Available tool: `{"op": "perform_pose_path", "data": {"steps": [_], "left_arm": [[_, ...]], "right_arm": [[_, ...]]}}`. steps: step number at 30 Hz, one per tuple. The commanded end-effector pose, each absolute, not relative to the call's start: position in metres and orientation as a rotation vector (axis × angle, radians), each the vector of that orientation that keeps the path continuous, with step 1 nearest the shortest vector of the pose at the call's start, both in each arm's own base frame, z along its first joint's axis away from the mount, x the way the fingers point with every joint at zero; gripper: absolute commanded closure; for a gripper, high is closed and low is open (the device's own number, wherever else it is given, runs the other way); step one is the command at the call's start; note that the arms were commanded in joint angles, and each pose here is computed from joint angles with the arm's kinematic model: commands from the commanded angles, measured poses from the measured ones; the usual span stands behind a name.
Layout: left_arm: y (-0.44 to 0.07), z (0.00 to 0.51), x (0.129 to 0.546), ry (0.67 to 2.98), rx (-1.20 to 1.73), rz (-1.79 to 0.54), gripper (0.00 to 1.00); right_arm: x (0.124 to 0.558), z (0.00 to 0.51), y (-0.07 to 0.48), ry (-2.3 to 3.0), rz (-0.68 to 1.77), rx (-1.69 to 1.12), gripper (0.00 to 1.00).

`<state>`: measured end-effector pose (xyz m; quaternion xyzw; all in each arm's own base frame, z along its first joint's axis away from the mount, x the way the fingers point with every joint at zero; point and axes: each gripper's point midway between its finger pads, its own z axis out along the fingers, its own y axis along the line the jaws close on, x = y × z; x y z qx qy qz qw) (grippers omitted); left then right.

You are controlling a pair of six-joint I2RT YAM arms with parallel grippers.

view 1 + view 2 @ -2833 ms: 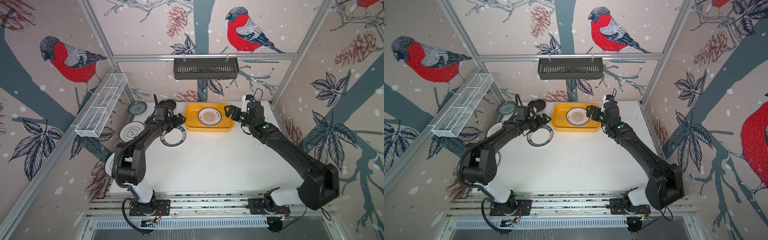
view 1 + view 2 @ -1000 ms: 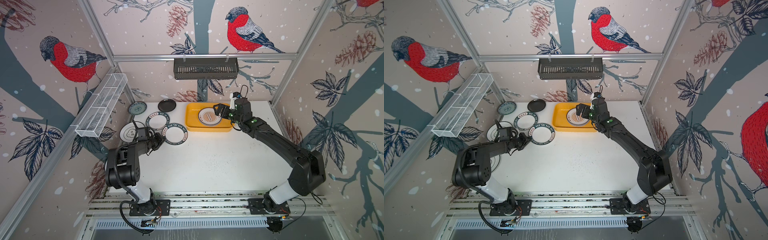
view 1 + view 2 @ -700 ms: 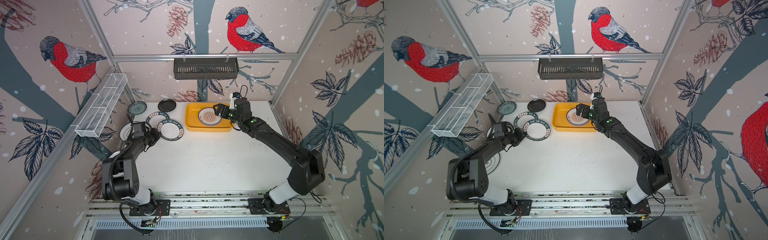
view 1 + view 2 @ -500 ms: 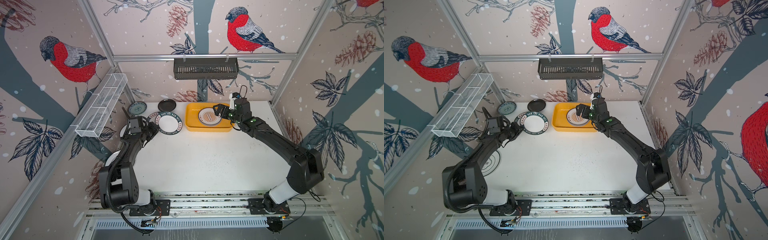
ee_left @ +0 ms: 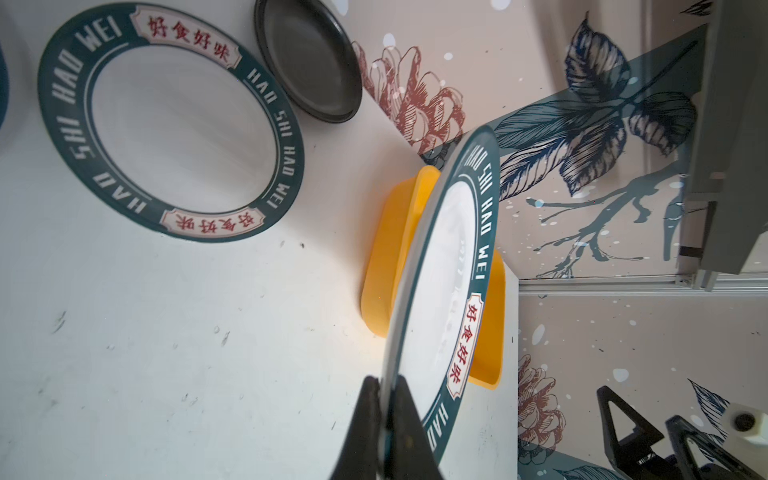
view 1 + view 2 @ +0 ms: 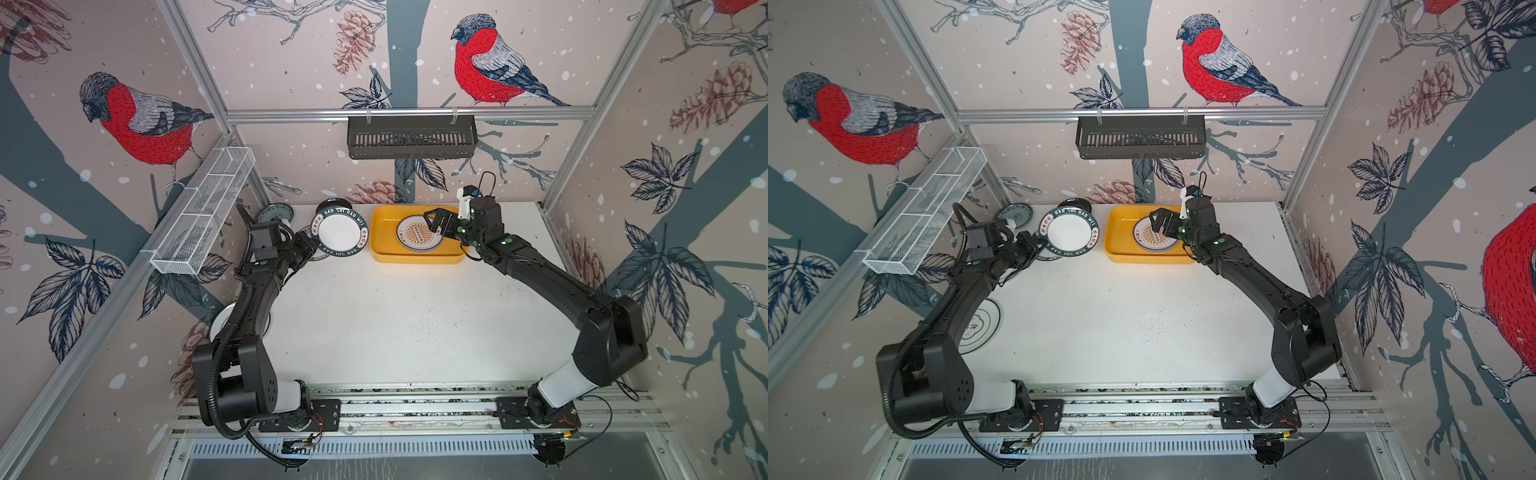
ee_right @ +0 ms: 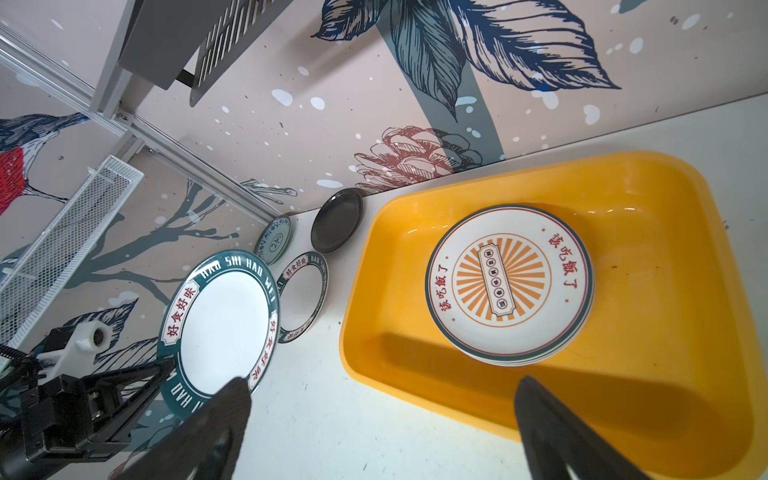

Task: Place the plates into the plastic bin on the countertop
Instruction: 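Lift the green-rimmed plate upright with the left gripper toward the right gripper, then close the right gripper on the plate rim while the left gripper holds it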

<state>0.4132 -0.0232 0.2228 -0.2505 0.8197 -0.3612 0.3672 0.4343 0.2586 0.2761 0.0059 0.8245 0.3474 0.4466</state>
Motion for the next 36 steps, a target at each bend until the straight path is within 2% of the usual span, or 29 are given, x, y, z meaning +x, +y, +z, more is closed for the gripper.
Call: {"op": "perform_pose_path", "data": {"steps": [1, 7, 27, 36], "left_arm": [[-0.03, 0.243, 0.42, 2.053, -0.577, -0.985, 0.99], [-0.051, 0.256, 0.431, 2.049, -0.486, -1.032, 0.99], [-0.185, 0.264, 0.471, 2.058, -0.176, -1.36, 0.99], [-0.211, 0.265, 0.472, 2.054, -0.133, -1.439, 0.99]], "right_arm": [[0.433, 0.284, 0.262, 2.021, 0.898, 0.004, 0.0], [0.43, 0.281, 0.271, 2.04, 0.962, -0.02, 0.0], [0.425, 0.265, 0.275, 2.089, 1.029, 0.021, 0.01], [0.429, 0.254, 0.277, 2.104, 1.058, 0.043, 0.14]]}}
